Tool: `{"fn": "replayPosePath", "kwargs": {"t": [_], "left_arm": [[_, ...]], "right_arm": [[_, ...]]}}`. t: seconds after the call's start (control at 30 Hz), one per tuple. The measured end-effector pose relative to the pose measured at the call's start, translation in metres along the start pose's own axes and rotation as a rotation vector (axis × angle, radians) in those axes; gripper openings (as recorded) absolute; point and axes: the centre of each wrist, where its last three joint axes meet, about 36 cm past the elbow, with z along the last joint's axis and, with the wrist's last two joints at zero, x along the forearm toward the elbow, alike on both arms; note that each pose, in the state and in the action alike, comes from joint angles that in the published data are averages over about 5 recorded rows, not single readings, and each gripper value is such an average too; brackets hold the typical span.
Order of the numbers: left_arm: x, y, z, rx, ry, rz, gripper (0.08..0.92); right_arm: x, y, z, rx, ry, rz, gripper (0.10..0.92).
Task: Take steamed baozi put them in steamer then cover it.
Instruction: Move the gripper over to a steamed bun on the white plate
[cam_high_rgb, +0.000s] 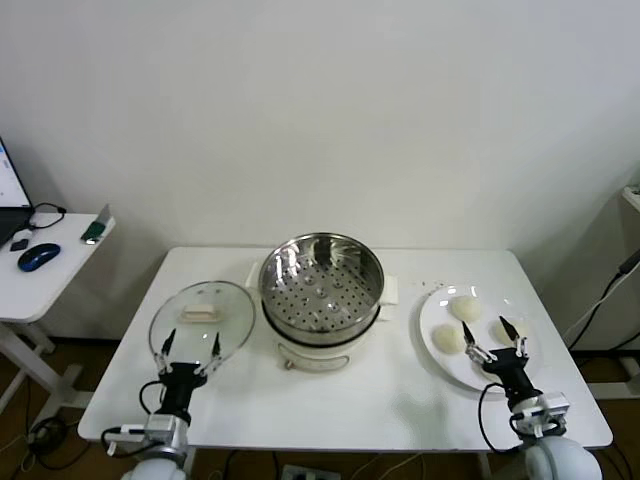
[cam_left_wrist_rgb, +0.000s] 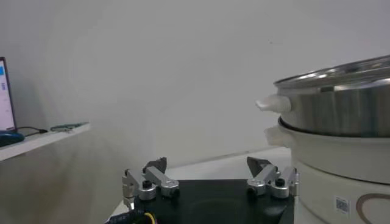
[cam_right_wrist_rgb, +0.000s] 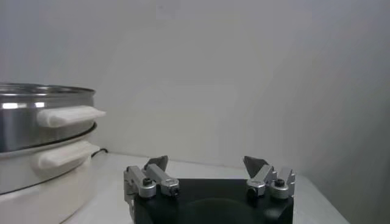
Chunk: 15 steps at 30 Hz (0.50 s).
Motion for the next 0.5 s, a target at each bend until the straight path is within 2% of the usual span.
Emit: {"fn": "replayPosePath", "kwargs": {"t": [0.1,0.23,0.5], "left_arm": [[0.000,0.001,-0.001,-0.003,-0.002,-0.004,0.823],[-0.001,0.006,-0.004,-0.007,-0.007,-0.015,0.823],[-0.001,0.010,-0.005,-0.008,-0.006,-0.023,0.823]], "right_arm": [[-0.010,-0.013,-0.006,0.051,0.012,-0.052,0.823],[-0.034,-0.042,-0.024,0.179,0.061,-0.193,0.823],[-0.100,-0.104,-0.075,0.516,0.247,-0.526,0.823]]}}
